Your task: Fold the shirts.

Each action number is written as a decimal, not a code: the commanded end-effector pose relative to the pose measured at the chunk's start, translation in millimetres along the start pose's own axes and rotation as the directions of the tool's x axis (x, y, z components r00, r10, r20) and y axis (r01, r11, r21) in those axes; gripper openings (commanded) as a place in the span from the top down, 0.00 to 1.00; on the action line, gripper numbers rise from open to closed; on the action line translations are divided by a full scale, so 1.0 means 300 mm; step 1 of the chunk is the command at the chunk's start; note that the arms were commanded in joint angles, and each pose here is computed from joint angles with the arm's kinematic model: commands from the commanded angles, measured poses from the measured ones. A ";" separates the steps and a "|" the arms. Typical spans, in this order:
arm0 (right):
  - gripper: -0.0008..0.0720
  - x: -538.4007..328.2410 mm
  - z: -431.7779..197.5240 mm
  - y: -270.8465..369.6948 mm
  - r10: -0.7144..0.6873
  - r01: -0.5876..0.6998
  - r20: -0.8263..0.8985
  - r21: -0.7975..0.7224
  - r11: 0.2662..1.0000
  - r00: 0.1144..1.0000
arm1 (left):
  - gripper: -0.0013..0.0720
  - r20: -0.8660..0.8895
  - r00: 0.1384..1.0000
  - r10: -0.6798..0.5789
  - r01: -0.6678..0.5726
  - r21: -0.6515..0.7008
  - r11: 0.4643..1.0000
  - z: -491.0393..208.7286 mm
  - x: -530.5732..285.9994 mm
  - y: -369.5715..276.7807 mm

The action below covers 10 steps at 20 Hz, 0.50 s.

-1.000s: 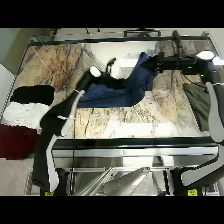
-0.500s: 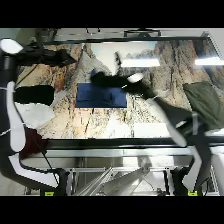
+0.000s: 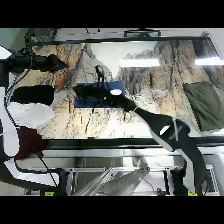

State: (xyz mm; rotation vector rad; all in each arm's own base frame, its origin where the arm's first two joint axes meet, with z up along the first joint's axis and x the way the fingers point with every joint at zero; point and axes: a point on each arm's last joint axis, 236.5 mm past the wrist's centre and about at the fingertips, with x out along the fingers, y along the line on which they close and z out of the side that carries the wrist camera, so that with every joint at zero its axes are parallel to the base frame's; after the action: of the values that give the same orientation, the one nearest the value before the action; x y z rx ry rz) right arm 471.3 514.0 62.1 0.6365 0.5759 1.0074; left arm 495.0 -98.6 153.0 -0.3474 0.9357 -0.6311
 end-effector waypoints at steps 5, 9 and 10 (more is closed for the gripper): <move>0.29 -0.502 0.209 -0.383 -0.311 0.341 -0.289 0.058 0.938 0.905 | 0.98 -0.002 1.000 0.003 -0.003 -0.010 1.000 -0.008 -0.010 0.020; 0.29 -0.763 0.125 -0.682 -0.430 0.548 -0.461 0.156 0.822 0.777 | 0.98 0.001 1.000 0.004 -0.004 -0.009 1.000 -0.005 -0.009 0.020; 0.29 -0.783 0.096 -0.715 -0.421 0.558 -0.487 0.175 0.811 0.765 | 0.98 0.000 1.000 0.004 -0.004 -0.009 1.000 -0.006 -0.009 0.020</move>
State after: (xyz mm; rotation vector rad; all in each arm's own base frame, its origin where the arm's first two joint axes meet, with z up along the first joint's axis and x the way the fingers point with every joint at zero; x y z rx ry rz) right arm 530.1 276.6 8.9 0.4891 1.0410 0.6908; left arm 493.9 -93.3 150.6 -0.3547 0.9415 -0.6260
